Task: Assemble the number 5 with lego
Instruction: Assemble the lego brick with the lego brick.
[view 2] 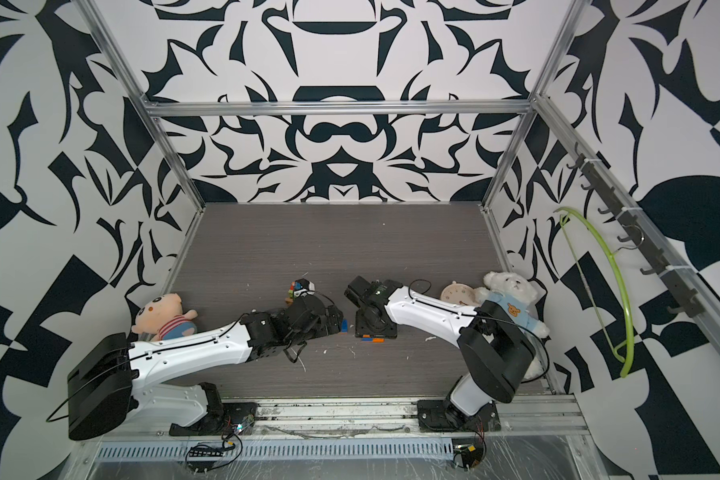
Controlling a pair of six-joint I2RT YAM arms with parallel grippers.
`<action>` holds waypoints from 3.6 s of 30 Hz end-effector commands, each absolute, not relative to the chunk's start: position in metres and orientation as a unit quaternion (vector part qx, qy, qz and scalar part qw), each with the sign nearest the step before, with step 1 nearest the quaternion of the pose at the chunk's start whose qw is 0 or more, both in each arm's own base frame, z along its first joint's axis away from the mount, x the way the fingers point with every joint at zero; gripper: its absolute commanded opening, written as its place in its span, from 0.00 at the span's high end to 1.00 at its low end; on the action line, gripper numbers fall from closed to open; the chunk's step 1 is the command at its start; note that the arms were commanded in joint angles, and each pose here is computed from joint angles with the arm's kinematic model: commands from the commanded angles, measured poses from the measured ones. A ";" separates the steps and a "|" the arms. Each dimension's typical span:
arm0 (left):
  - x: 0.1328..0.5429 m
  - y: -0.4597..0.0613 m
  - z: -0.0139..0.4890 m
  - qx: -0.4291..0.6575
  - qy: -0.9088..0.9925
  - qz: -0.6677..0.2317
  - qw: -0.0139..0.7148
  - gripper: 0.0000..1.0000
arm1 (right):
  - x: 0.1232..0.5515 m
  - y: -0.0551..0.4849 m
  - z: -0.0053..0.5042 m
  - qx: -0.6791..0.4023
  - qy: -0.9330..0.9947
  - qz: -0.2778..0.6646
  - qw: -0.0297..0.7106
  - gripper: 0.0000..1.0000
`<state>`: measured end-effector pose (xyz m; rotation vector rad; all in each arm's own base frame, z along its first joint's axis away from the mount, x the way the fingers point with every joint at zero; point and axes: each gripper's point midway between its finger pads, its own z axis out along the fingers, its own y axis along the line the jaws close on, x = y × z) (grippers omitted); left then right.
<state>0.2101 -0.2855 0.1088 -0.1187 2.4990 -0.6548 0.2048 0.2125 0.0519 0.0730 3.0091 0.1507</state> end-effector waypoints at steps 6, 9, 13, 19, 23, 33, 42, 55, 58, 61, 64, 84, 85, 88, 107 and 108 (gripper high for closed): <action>0.210 -0.282 0.105 -0.043 0.933 -0.230 0.272 0.01 | 0.208 0.213 0.053 0.028 0.997 0.025 0.064 0.42; 0.210 -0.281 0.104 -0.044 0.933 -0.230 0.272 0.01 | 0.207 0.211 0.053 0.025 0.997 0.021 0.065 0.42; 0.210 -0.281 0.105 -0.045 0.933 -0.230 0.273 0.01 | 0.210 0.214 0.061 0.018 0.996 0.030 0.076 0.42; 0.211 -0.283 0.105 -0.042 0.933 -0.230 0.273 0.01 | 0.212 0.213 0.068 0.016 0.995 0.035 0.089 0.42; 0.211 -0.284 0.103 -0.041 0.934 -0.229 0.270 0.01 | 0.211 0.213 0.060 0.019 0.996 0.035 0.082 0.42; 0.210 -0.282 0.102 -0.043 0.935 -0.229 0.268 0.01 | 0.204 0.210 0.044 0.015 0.998 0.018 0.058 0.41; 0.210 -0.284 0.101 -0.042 0.935 -0.229 0.267 0.01 | 0.204 0.200 0.052 0.021 0.998 -0.001 0.067 0.42; 0.211 -0.286 0.099 -0.041 0.936 -0.228 0.264 0.01 | 0.199 0.199 0.031 0.020 0.999 -0.016 0.043 0.41; 0.211 -0.286 0.099 -0.041 0.936 -0.227 0.265 0.01 | 0.197 0.193 0.029 0.022 0.999 -0.030 0.039 0.42; 0.211 -0.286 0.098 -0.041 0.936 -0.226 0.266 0.01 | 0.195 0.192 0.028 0.023 0.999 -0.033 0.036 0.42; 0.212 -0.287 0.100 -0.041 0.936 -0.227 0.267 0.01 | 0.193 0.191 0.025 0.022 0.999 -0.038 0.030 0.42; 0.214 -0.290 0.104 -0.034 0.935 -0.227 0.269 0.01 | 0.190 0.187 0.018 0.015 0.998 -0.050 0.026 0.45; 0.214 -0.291 0.104 -0.035 0.935 -0.228 0.269 0.01 | 0.192 0.185 0.021 0.010 0.998 -0.057 0.038 0.46; 0.214 -0.291 0.103 -0.035 0.935 -0.228 0.268 0.01 | 0.195 0.181 0.028 -0.005 0.996 -0.069 0.056 0.46; 0.213 -0.287 0.102 -0.036 0.936 -0.223 0.270 0.01 | 0.176 0.184 -0.001 0.025 0.998 -0.055 -0.034 0.45; 0.213 -0.286 0.102 -0.038 0.936 -0.223 0.270 0.01 | 0.175 0.183 -0.003 0.023 0.997 -0.062 -0.040 0.45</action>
